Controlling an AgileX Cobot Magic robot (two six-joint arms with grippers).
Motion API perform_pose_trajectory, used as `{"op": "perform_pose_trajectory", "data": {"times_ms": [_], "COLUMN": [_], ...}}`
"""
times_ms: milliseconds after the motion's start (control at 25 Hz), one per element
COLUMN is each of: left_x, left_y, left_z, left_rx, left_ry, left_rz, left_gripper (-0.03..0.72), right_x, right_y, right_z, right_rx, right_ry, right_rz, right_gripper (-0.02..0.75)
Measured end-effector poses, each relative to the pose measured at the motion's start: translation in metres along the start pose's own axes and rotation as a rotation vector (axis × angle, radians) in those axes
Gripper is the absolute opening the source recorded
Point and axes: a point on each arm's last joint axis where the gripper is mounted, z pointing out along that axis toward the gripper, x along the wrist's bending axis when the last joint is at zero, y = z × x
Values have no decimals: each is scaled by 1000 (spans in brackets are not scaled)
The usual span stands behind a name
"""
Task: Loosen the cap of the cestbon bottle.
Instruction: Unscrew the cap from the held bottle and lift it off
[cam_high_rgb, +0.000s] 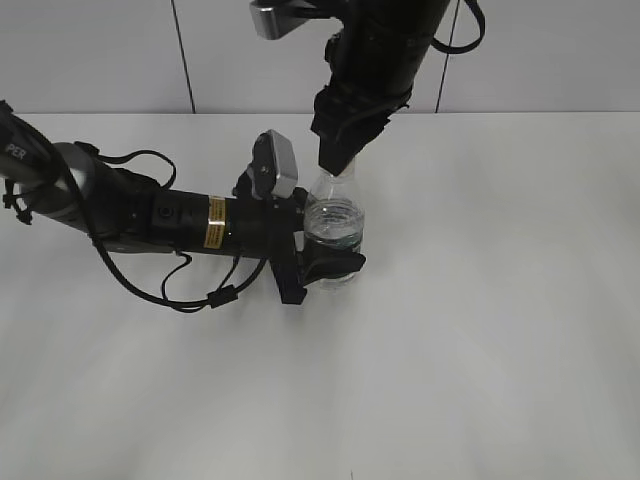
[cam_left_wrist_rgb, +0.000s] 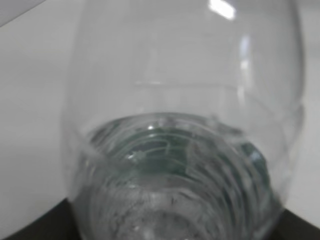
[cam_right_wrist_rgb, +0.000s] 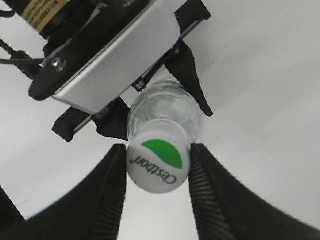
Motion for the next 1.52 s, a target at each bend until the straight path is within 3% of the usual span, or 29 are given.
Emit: {"op": "perform_pose_trajectory", "data": {"times_ms": [240, 680, 1520], "left_x": [0, 0, 0], "left_y": [0, 0, 0], "left_z": [0, 0, 0], "left_rx": [0, 0, -5], "left_ry": [-1, -1, -3], "left_rz": [3, 4, 3], "left_gripper": [412, 412, 412], "right_x": [0, 0, -1], "right_y": [0, 0, 0], "right_z": [0, 0, -2], "right_rx": [-2, -2, 6], "right_ry": [1, -1, -14], "right_rz": [-197, -410, -458], "right_gripper": [293, 293, 293]}}
